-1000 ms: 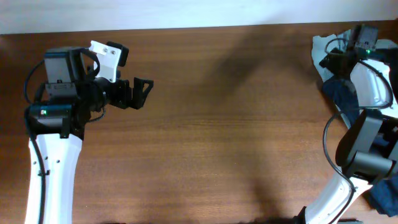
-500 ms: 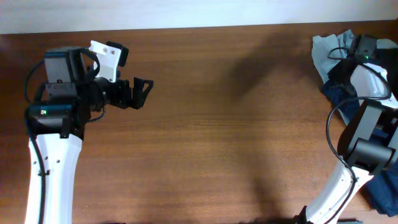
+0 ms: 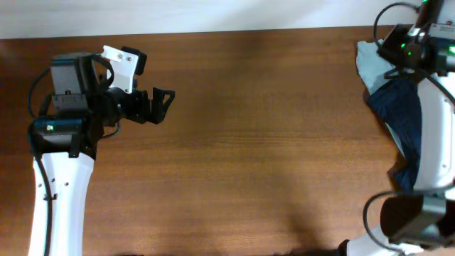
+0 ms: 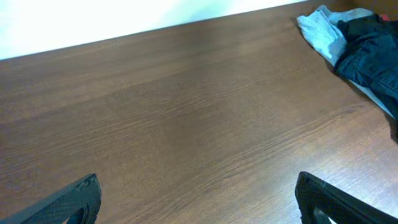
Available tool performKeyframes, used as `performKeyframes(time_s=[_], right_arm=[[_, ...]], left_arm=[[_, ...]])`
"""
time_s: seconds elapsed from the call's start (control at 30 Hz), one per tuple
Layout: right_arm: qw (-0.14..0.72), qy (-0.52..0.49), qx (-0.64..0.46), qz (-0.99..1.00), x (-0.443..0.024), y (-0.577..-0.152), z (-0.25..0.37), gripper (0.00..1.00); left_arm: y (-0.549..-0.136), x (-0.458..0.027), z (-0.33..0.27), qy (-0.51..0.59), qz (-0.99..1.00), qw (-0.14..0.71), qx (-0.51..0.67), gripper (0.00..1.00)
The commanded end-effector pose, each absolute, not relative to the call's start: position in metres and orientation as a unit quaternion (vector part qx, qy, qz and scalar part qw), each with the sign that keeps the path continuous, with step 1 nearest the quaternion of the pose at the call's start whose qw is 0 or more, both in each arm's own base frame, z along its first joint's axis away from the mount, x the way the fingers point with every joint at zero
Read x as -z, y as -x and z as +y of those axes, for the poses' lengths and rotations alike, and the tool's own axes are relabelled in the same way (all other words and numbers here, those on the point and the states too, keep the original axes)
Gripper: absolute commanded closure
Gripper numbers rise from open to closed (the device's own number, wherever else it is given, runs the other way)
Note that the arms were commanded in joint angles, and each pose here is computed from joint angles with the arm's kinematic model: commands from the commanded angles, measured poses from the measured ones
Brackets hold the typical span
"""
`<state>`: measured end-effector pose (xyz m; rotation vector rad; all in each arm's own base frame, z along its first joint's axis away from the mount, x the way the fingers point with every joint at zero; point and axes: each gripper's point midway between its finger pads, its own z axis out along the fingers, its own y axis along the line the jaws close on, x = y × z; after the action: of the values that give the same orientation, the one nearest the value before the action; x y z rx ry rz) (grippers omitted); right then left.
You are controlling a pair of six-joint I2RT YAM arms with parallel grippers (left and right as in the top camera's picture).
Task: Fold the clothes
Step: 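Reach the right gripper to the navy shorts on the clothes pile, then grasp the navy shorts with the right gripper and drag them to table center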
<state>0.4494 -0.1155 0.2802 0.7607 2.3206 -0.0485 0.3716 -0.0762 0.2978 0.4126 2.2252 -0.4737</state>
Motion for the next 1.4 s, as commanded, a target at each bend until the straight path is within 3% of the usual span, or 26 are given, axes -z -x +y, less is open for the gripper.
performKeyframes(time_s=[0.0,0.2,0.3,0.77,0.8,0.93,1.2,1.27,1.37], right_arm=[[0.234,-0.305,0.062,0.921,-0.192,-0.450,-0.131,0.36],[0.116,-0.296,0.139,0.938,-0.076,-0.454,-0.148,0.24],[0.100,-0.295,0.179,0.933,-0.051,-0.454,-0.161,0.19],[0.110,-0.328,0.202,0.916,-0.007,-0.465,-0.189,0.18],[0.108,-0.327,0.206,0.916,-0.006,-0.464,-0.190,0.28],[0.107,-0.327,0.240,0.908,-0.019,-0.459,-0.199,0.95],[0.218,-0.316,0.213,0.898,-0.157,-0.463,-0.161,0.96],[0.261,-0.278,0.145,0.913,-0.204,-0.462,-0.110,0.96],[0.286,-0.209,0.034,0.935,-0.238,-0.458,-0.031,0.96]], left_arm=[[-0.374,-0.302,-0.076,-0.172,0.878,0.409,0.180,0.01],[-0.375,-0.303,-0.076,-0.172,0.877,0.411,0.180,0.01],[-0.375,-0.303,-0.076,-0.172,0.877,0.411,0.180,0.01],[-0.374,-0.302,-0.076,-0.171,0.878,0.409,0.180,0.01],[-0.374,-0.302,-0.076,-0.172,0.878,0.409,0.180,0.00],[-0.374,-0.302,-0.076,-0.171,0.878,0.408,0.181,0.01],[-0.373,-0.301,-0.076,-0.171,0.879,0.406,0.181,0.01],[-0.375,-0.301,-0.069,-0.162,0.885,0.407,0.159,0.01],[-0.375,-0.312,-0.056,-0.148,0.890,0.413,0.124,0.00]])
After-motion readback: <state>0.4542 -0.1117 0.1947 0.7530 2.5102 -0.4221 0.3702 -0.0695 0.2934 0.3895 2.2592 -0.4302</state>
